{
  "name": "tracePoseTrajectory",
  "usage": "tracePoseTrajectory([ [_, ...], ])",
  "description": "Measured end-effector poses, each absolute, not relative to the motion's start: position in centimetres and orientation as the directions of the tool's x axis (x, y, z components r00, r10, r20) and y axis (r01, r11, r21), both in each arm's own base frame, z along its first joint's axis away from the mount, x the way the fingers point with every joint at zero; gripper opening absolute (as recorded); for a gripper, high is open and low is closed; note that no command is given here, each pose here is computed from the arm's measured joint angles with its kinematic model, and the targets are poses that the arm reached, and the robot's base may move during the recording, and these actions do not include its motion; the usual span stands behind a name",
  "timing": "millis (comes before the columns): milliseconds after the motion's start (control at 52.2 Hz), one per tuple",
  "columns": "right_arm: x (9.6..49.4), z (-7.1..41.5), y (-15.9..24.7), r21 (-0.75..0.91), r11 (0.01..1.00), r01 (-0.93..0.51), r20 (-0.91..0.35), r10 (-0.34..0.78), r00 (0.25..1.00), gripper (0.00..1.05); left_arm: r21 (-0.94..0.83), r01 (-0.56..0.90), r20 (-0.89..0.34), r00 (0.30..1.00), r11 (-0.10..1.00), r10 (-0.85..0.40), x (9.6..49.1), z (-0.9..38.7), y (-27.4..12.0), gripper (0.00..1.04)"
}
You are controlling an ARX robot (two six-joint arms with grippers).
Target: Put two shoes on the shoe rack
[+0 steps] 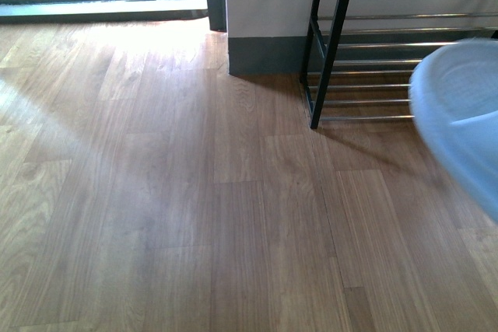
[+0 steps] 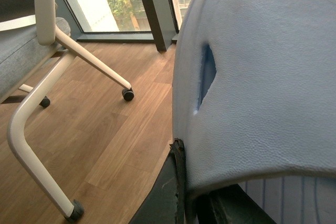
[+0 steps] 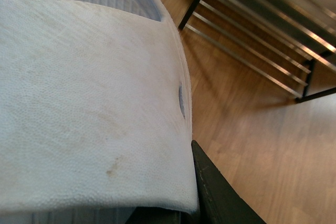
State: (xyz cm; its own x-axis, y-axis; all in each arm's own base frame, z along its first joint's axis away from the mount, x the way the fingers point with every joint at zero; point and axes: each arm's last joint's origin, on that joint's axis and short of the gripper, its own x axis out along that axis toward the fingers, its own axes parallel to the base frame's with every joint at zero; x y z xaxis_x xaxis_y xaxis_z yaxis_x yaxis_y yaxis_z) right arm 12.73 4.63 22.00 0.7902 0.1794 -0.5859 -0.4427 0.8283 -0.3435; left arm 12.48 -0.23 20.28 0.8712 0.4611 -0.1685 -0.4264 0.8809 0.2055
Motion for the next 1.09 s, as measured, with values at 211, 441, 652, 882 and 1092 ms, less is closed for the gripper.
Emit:
tracePoseTrajectory([
  [211,10.6,23.7,4.3,-0.355,0.831,-0.428,-0.490,0.225,0.842,0.01,0.205,-0.426,-0.169,0.871,0.881,0.461,12.5,20.3,-0.2,0.02],
  [441,10.6,23.6,4.3,-0.352,0.831,-0.431,-0.493,0.227,0.840,0.01,0.205,-0.426,-0.169,0.871,0.881,0.461,12.5,20.3,-0.2,0.02],
  [652,10.6,23.6,4.3,-0.348,0.831,-0.434,-0.494,0.231,0.838,0.01,0.207,-0.434,-0.167,0.867,0.877,0.469,12.5,20.3,-0.2,0.02],
  [882,10.6,23.6,4.3,-0.349,0.831,-0.432,-0.494,0.229,0.839,0.01,0.206,-0.430,-0.168,0.869,0.879,0.465,12.5,20.3,-0.2,0.02],
  [1092,10.6,23.6,4.3,-0.349,0.832,-0.432,-0.494,0.228,0.839,0.01,0.206,-0.429,-0.168,0.870,0.879,0.464,12.5,20.3,-0.2,0.02],
])
